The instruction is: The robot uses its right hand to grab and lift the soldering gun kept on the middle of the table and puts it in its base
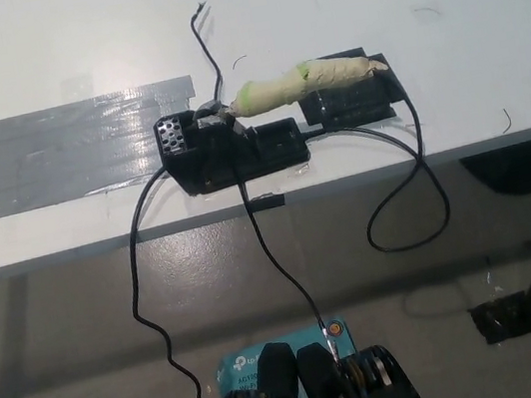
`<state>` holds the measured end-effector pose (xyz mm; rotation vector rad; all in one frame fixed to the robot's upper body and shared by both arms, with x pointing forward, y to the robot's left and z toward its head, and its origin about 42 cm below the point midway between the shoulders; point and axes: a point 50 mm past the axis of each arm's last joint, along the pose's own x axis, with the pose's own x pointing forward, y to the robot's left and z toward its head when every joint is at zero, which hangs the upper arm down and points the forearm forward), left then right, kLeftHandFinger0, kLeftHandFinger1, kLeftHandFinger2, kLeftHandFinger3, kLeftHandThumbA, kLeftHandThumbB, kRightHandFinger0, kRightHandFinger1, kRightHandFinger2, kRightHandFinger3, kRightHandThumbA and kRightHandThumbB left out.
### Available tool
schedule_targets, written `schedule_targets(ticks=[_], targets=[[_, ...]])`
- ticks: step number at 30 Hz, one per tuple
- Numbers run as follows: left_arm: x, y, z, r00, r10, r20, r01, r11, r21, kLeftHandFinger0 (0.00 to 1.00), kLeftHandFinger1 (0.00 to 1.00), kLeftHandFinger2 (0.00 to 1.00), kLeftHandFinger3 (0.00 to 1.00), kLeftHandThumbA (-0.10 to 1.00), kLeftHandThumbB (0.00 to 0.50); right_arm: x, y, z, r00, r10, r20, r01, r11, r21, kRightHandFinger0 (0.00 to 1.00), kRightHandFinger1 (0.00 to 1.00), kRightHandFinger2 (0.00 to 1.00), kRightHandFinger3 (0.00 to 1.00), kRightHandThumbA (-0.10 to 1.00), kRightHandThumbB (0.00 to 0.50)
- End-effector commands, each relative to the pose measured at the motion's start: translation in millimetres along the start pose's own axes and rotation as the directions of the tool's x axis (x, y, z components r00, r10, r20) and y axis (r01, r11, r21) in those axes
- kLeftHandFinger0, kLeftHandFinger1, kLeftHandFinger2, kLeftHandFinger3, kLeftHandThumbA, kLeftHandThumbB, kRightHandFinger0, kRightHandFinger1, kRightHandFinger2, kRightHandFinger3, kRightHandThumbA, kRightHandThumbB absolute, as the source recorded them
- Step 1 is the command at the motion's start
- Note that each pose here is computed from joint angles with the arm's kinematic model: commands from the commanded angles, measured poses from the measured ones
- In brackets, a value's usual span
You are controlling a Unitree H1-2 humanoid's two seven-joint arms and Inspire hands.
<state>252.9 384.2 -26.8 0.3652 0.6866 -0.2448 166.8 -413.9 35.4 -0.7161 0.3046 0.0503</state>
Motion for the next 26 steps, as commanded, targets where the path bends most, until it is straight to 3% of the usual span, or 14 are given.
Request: schedule_targets(ticks=[1,4,5,6,14,16,26], targets=[[-8.4,24.4,1.7,1.000,0.009,-0.012,-0.009,1.000,0.016,0.00,0.00,0.18,0.50,1.00,0.500,1.4,-12.5,6.6,0.999,0.015,-0.034,-0.017,0.998,-0.054,0.97,1.00,1.00,1.00,0.38,0.299],[-9.2,27.0,-3.4,1.000,0.012,-0.023,-0.011,1.000,0.009,0.00,0.00,0.13,0.46,1.00,0.500,3.3,-10.9,9.2,0.999,0.027,-0.024,-0.028,0.998,-0.061,0.98,1.00,1.00,1.00,0.35,0.302],[-9.4,28.5,-5.6,0.999,0.006,-0.038,-0.006,1.000,0.004,0.00,0.00,0.13,0.43,1.00,0.500,3.0,-9.6,10.1,0.999,0.034,-0.033,-0.036,0.997,-0.061,0.94,1.00,1.00,1.00,0.36,0.305],[-10.0,30.1,-7.2,0.999,0.010,-0.047,-0.009,1.000,0.010,0.00,0.00,0.12,0.43,1.00,0.500,4.5,-8.0,10.8,0.998,0.061,-0.035,-0.063,0.996,-0.059,1.00,1.00,1.00,1.00,0.37,0.284],[-23.7,44.5,-19.6,0.996,0.070,-0.051,-0.072,0.997,-0.038,0.00,0.00,0.11,0.34,1.00,0.500,9.5,5.2,25.9,0.996,0.087,-0.032,-0.089,0.992,-0.091,0.97,1.00,1.00,1.00,0.33,0.295],[-27.9,48.4,-24.7,0.993,0.088,-0.074,-0.093,0.993,-0.067,0.00,0.00,0.12,0.41,1.00,0.500,12.7,10.2,30.7,0.995,0.090,-0.031,-0.092,0.991,-0.093,0.93,1.00,1.00,1.00,0.30,0.302],[-15.8,61.0,-13.6,0.981,0.192,-0.038,-0.194,0.979,-0.057,0.00,0.00,0.09,0.43,1.00,0.500,42.4,12.0,39.5,0.995,0.080,-0.051,-0.084,0.993,-0.081,0.95,1.00,1.00,1.00,0.37,0.323]])
